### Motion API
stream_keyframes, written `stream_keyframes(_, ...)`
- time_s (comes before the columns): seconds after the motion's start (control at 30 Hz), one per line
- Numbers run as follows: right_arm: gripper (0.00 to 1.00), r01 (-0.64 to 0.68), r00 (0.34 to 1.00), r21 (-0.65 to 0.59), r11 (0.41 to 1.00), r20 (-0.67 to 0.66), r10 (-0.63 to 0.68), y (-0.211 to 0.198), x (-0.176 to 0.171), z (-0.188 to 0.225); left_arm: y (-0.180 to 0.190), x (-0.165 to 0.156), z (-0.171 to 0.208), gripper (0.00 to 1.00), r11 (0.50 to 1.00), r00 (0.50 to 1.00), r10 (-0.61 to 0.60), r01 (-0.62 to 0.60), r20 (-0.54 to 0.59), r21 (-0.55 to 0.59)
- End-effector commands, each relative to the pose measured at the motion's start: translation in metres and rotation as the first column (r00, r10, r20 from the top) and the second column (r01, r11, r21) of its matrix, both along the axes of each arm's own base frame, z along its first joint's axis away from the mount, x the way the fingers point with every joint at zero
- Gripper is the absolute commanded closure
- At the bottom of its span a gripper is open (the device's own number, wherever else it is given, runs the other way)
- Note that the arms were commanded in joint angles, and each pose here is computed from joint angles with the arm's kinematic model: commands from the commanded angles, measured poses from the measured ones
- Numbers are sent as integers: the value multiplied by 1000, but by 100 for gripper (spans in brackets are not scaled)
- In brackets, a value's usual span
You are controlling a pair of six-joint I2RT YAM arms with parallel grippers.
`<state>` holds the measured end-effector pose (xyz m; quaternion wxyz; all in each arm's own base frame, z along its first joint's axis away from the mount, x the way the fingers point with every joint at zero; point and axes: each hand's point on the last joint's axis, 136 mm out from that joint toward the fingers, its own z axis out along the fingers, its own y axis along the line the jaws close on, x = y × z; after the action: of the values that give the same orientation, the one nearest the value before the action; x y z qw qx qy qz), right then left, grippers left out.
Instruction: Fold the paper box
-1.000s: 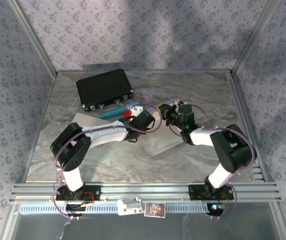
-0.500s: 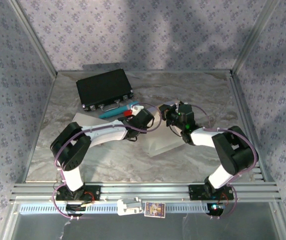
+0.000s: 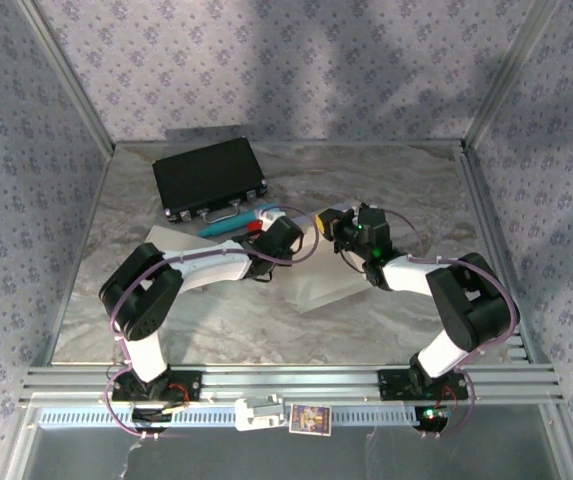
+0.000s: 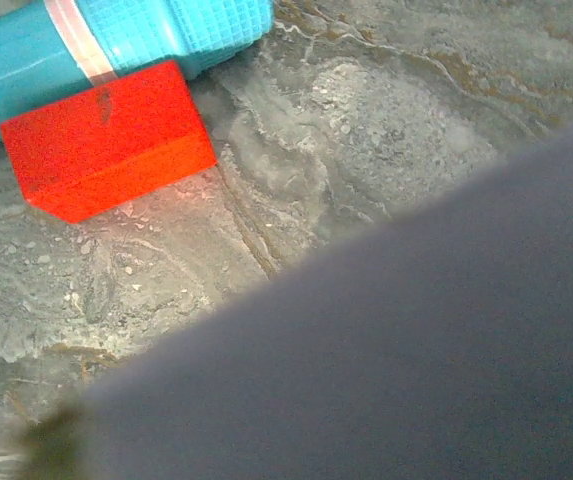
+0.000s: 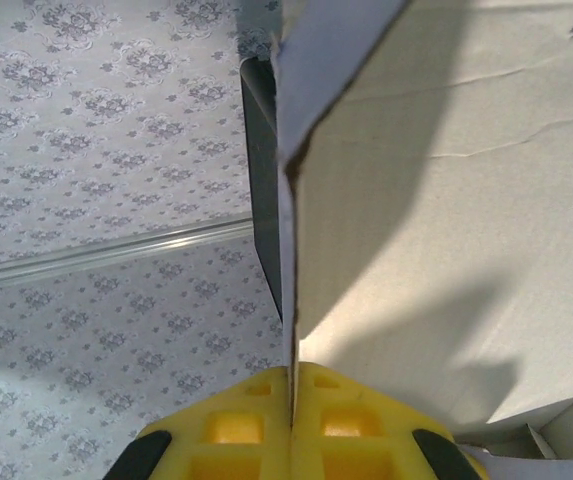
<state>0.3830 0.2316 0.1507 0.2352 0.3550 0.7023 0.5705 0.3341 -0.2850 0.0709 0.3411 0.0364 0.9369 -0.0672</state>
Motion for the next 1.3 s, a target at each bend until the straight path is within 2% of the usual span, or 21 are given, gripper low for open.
stream_keyframes(0.0, 100, -45, 997, -5, 999, -69, 45, 5, -13, -12, -1, 0, -5, 84, 1000, 999, -26, 26, -18, -11)
stream_keyframes(0.17, 100, -43, 996, -9, 999, -77, 42, 6, -12, -13, 0, -1, -4, 93, 1000, 1000, -10, 10, -22, 2)
stream_keyframes(0.27, 100, -40, 996, -16, 999, -84, 39, 7, -12, -12, 5, -1, -2, 100, 999, 999, 39, -38, -35, 29)
stream_keyframes(0.4, 100, -25, 993, -46, 999, -118, 19, 5, -13, -10, 11, -4, 4, 100, 990, 992, 116, -111, -52, 85)
stream_keyframes(0.57, 59, -27, 985, -144, 989, -173, 2, -12, -15, 1, 15, -8, 12, 100, 984, 982, 153, -141, -109, 110)
stream_keyframes(0.67, 40, -29, 983, -266, 964, -183, -21, -36, -18, 17, 29, -11, 16, 100, 981, 971, 171, -152, -165, 124)
stream_keyframes(0.7, 38, -38, 984, -305, 952, -176, -17, -44, -18, 24, 33, -12, 17, 100, 980, 969, 171, -149, -180, 129)
stream_keyframes(0.93, 35, -136, 987, -519, 844, -145, 70, -75, -17, 69, 66, -20, 14, 100, 976, 942, 160, -107, -297, 187)
stream_keyframes(1.07, 35, -223, 971, -599, 769, -206, 121, -80, -13, 66, 87, -22, 13, 100, 973, 913, 173, -100, -371, 208)
stream_keyframes(1.27, 34, -319, 943, -622, 715, -285, 172, -62, 4, 47, 104, -18, 10, 100, 977, 875, 188, -117, -447, 181)
